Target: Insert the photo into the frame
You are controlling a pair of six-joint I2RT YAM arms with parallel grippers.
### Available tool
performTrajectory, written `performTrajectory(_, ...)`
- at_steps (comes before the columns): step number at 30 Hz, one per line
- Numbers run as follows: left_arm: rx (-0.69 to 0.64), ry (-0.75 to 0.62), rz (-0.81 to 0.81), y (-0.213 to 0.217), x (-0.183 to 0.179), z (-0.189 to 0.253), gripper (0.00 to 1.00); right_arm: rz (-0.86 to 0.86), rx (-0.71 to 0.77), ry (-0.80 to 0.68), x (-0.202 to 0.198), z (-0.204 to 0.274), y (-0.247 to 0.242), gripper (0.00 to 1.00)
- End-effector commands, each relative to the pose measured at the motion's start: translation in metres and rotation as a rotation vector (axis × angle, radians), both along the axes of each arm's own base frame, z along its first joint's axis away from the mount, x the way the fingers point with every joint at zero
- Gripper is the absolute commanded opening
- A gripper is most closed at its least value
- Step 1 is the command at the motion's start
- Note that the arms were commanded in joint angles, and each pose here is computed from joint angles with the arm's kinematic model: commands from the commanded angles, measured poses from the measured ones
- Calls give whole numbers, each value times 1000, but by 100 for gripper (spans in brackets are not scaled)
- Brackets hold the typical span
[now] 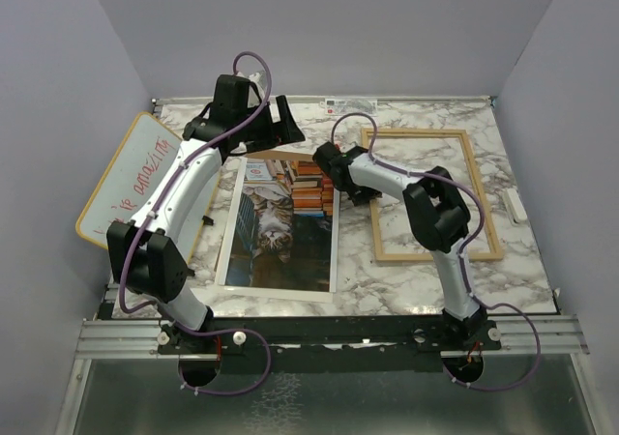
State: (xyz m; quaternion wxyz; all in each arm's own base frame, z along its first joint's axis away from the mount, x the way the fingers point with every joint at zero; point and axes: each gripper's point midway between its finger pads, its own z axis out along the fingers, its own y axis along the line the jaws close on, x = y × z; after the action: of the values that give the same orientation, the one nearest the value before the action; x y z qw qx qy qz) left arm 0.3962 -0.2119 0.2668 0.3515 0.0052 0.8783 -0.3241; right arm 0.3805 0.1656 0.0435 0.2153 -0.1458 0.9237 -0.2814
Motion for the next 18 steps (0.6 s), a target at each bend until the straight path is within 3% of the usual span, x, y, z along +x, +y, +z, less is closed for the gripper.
performTrajectory(1,36,-6,20,12,-5,-2,90,-15,167,26,0,-12,32,48)
performTrajectory(5,47,1,30,15,-5,-5,90,11,249,21,0,-1,45,56)
performTrajectory(18,119,38,89,33,-14,-30,90,-35,567,-195,6,98,57,58)
